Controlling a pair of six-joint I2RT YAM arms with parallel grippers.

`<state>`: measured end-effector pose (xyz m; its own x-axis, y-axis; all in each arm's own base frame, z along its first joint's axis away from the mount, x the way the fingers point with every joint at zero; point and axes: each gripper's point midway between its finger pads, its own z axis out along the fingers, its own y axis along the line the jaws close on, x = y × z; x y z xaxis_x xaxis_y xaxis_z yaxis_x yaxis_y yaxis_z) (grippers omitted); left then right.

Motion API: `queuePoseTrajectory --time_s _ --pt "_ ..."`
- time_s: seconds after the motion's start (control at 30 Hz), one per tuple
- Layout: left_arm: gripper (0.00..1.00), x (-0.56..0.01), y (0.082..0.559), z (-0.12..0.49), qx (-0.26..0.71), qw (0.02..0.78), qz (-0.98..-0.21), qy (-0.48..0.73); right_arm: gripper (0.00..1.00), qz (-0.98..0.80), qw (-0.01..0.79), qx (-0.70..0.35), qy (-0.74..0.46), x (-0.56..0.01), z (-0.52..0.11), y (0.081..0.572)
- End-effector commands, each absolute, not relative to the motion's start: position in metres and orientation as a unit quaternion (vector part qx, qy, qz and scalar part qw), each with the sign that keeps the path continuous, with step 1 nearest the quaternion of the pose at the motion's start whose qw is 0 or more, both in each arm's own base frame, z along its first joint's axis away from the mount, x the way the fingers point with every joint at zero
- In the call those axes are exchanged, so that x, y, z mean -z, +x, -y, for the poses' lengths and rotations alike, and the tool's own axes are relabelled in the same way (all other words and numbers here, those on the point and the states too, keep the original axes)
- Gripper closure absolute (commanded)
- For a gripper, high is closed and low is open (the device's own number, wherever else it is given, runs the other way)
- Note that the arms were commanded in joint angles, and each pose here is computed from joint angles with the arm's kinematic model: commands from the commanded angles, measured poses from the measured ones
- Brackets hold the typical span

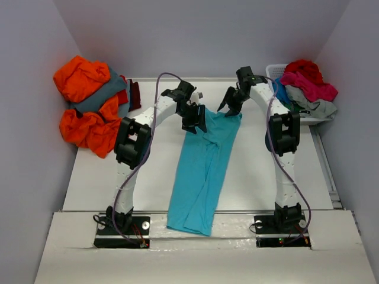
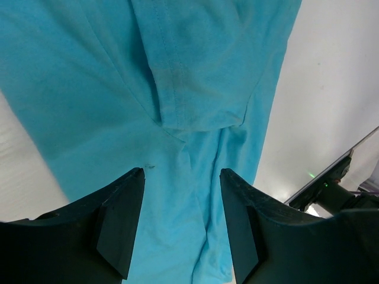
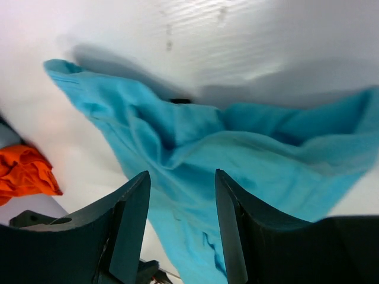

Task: Fold and stack the t-shirts
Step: Rotate the rectangle-folded T-shirt at the center of the board.

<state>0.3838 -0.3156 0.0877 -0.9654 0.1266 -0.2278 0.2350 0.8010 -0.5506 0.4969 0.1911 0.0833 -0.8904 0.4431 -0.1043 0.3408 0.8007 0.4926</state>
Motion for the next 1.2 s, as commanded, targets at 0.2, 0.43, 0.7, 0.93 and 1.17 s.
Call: queuePoseTrajectory --time_s 0.2,0.43,0.7,0.93,1.17 --pt "0.36 -0.088 0.371 0.295 0.276 0.084 -0.953 0.087 0.47 -0.933 0.106 -0.288 0.188 -0.090 -0.226 0.519" --pt "0.36 -0.081 0.369 0.293 0.269 0.075 -0.956 0.087 0.47 -0.934 0.086 -0.281 0.201 -0.078 -0.223 0.502" --pt "0.36 -0.072 0.367 0.290 0.261 0.065 -0.959 0.086 0.48 -0.944 0.089 -0.243 0.204 -0.069 -0.209 0.493" --pt "0.36 -0.068 0.363 0.287 0.256 0.059 -0.961 0.086 0.48 -0.942 0.099 -0.242 0.208 -0.065 -0.207 0.492" --pt "0.36 -0.067 0.362 0.287 0.255 0.056 -0.961 0.086 0.49 -0.938 0.128 -0.249 0.206 -0.071 -0.204 0.528"
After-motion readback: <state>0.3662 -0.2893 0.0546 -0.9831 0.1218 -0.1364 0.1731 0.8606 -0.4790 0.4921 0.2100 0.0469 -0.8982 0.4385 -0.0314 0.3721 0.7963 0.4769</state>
